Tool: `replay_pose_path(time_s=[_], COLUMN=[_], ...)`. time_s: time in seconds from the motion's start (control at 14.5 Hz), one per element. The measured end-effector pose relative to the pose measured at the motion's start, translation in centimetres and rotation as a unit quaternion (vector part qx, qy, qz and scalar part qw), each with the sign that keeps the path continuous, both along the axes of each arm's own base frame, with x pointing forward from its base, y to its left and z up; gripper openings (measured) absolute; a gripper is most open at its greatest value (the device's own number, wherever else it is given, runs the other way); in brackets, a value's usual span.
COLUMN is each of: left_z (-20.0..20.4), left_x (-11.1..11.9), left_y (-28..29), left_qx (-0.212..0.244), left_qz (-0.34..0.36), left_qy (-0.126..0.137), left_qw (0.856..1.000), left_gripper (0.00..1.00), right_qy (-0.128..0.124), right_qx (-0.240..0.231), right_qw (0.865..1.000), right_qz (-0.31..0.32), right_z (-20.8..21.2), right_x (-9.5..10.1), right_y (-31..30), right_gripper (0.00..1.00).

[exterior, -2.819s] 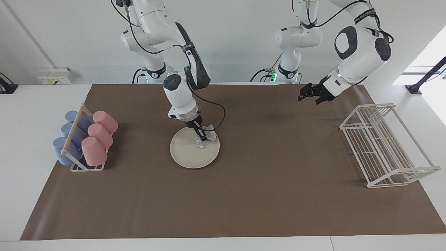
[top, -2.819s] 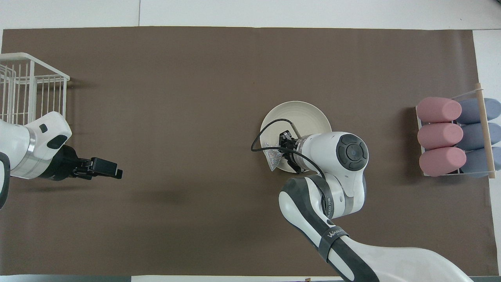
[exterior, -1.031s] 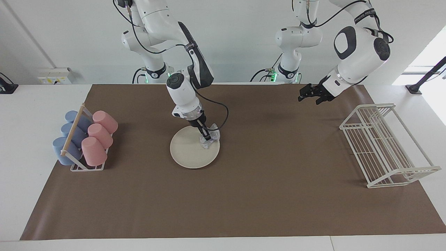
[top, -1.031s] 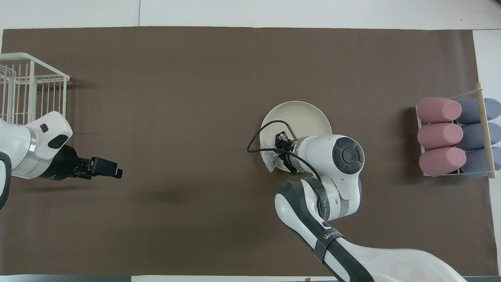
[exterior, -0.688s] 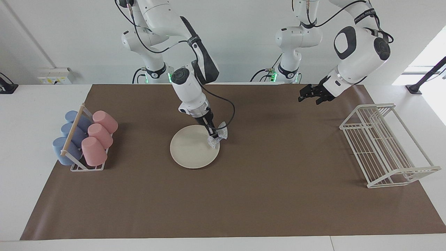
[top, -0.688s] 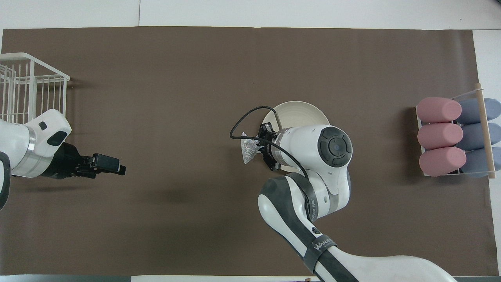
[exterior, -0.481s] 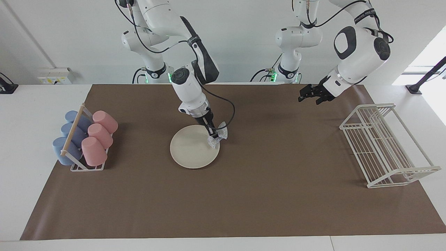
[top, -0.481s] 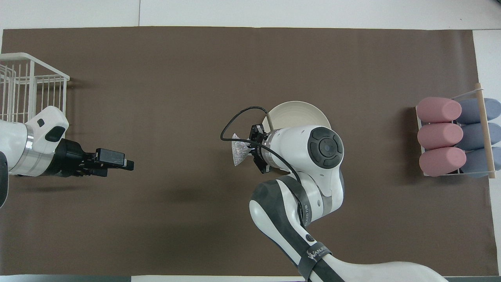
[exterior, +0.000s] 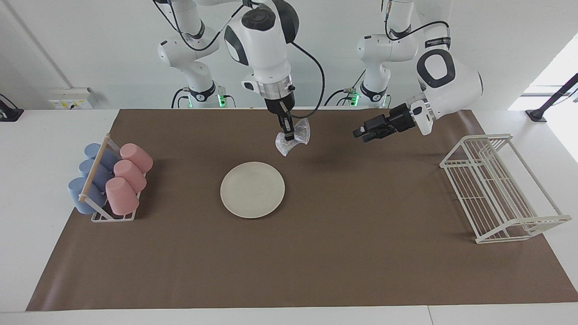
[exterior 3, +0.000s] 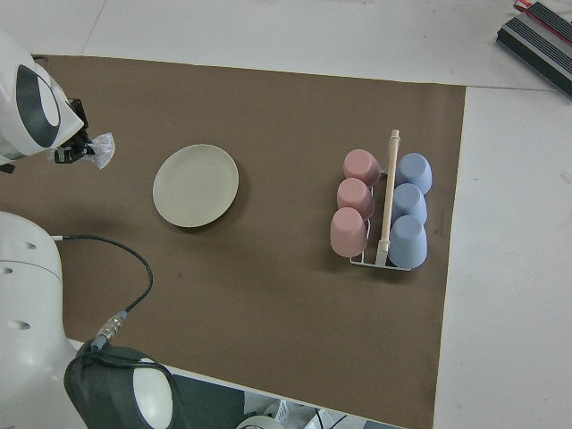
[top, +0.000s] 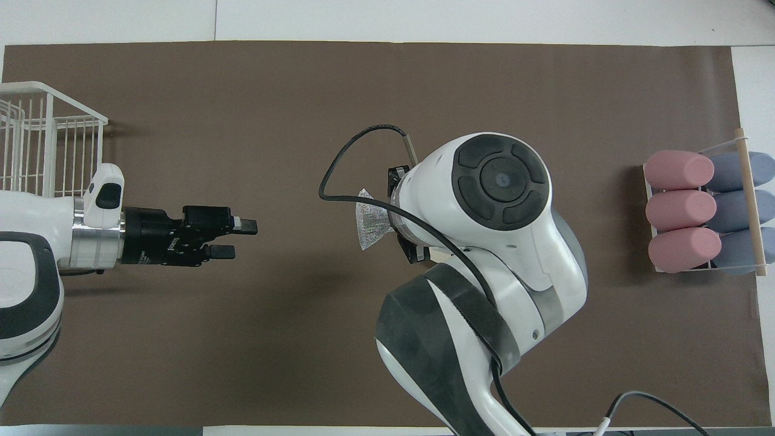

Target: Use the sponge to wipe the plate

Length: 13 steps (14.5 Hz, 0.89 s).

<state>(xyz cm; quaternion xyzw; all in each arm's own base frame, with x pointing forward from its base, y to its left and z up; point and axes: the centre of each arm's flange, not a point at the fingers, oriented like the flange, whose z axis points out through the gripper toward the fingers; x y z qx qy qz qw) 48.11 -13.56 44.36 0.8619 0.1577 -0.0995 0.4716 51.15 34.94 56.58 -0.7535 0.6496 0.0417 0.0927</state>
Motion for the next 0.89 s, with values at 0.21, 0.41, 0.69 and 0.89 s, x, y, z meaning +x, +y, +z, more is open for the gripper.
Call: replay_pose_path(time_s=[0.21,0.41,0.69,0.89], left_z=[0.8,1.6,3.4,5.0], left_x=[0.1,0.0,-0.7,-1.9], left_y=[-1.0,-1.5,-2.3,-4.3], left_qx=[-0.059,-0.094,-0.108,-0.112], left_qz=[0.026,0.027,0.011,-0.007], left_qy=[0.010,0.017,0.015,0.025], left_qw=[0.998,0.995,0.994,0.993], left_gripper=[1.00,1.00,1.00,1.00], right_qy=[0.011,0.020,0.016,0.015], right_qx=[-0.003,-0.019,-0.031,-0.032], right_qw=[1.000,1.000,0.999,0.999], right_qz=[-0.011,0.004,0.015,0.015], right_z=[1.9,1.3,1.0,0.9], right_x=[-2.5,-5.1,-6.8,-6.8], right_y=[1.5,4.1,6.0,6.0], right_gripper=[0.09,0.09,0.09,0.09])
